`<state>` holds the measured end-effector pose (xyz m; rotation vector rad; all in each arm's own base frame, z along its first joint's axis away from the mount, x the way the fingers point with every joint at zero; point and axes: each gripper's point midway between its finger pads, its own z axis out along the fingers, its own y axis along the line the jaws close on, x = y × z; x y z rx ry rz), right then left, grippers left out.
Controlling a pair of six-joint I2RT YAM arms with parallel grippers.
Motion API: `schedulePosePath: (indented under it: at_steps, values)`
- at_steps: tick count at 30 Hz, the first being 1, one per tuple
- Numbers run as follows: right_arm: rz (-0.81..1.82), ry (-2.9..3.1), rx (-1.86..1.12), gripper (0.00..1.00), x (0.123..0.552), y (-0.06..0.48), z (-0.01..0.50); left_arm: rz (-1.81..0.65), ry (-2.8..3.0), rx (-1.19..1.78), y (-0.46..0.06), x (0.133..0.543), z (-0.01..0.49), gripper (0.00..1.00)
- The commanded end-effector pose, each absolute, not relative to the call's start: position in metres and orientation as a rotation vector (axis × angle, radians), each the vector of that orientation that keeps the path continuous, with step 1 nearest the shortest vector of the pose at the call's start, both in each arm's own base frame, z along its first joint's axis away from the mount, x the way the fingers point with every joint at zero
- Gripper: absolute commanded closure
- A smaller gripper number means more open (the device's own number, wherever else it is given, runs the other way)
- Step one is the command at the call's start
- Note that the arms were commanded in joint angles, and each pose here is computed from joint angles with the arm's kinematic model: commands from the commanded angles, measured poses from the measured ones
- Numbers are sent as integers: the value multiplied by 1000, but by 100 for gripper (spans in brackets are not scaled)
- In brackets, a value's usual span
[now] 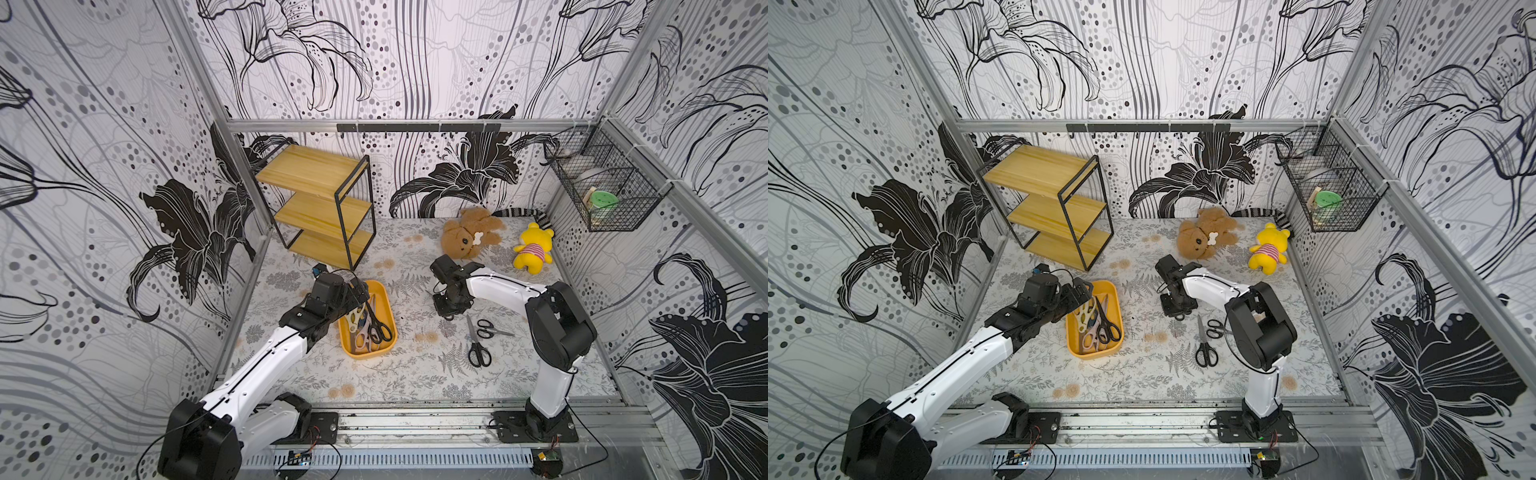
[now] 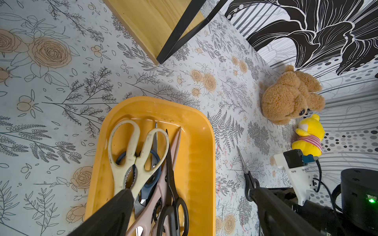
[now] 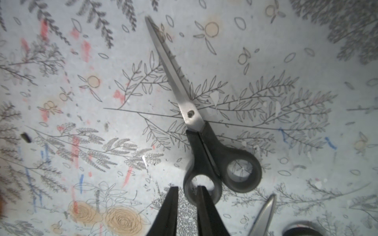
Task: Put the scissors into the storage box
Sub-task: Pick up the scissors from the center of the board.
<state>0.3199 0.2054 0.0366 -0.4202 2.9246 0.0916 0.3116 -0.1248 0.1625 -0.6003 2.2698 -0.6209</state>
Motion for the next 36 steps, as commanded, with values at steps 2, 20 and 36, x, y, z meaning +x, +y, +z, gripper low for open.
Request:
schedulePosePath:
  at_steps: [2,20,36]
  values:
    - [71,2956,-432,79,313,201,25,-616,2235,-612,-124,316,168,2]
    - [31,2984,-437,79,310,197,6,-614,2232,-621,-123,316,168,2]
    - [-72,3020,-483,85,303,183,-20,-612,2229,-621,-123,316,168,2]
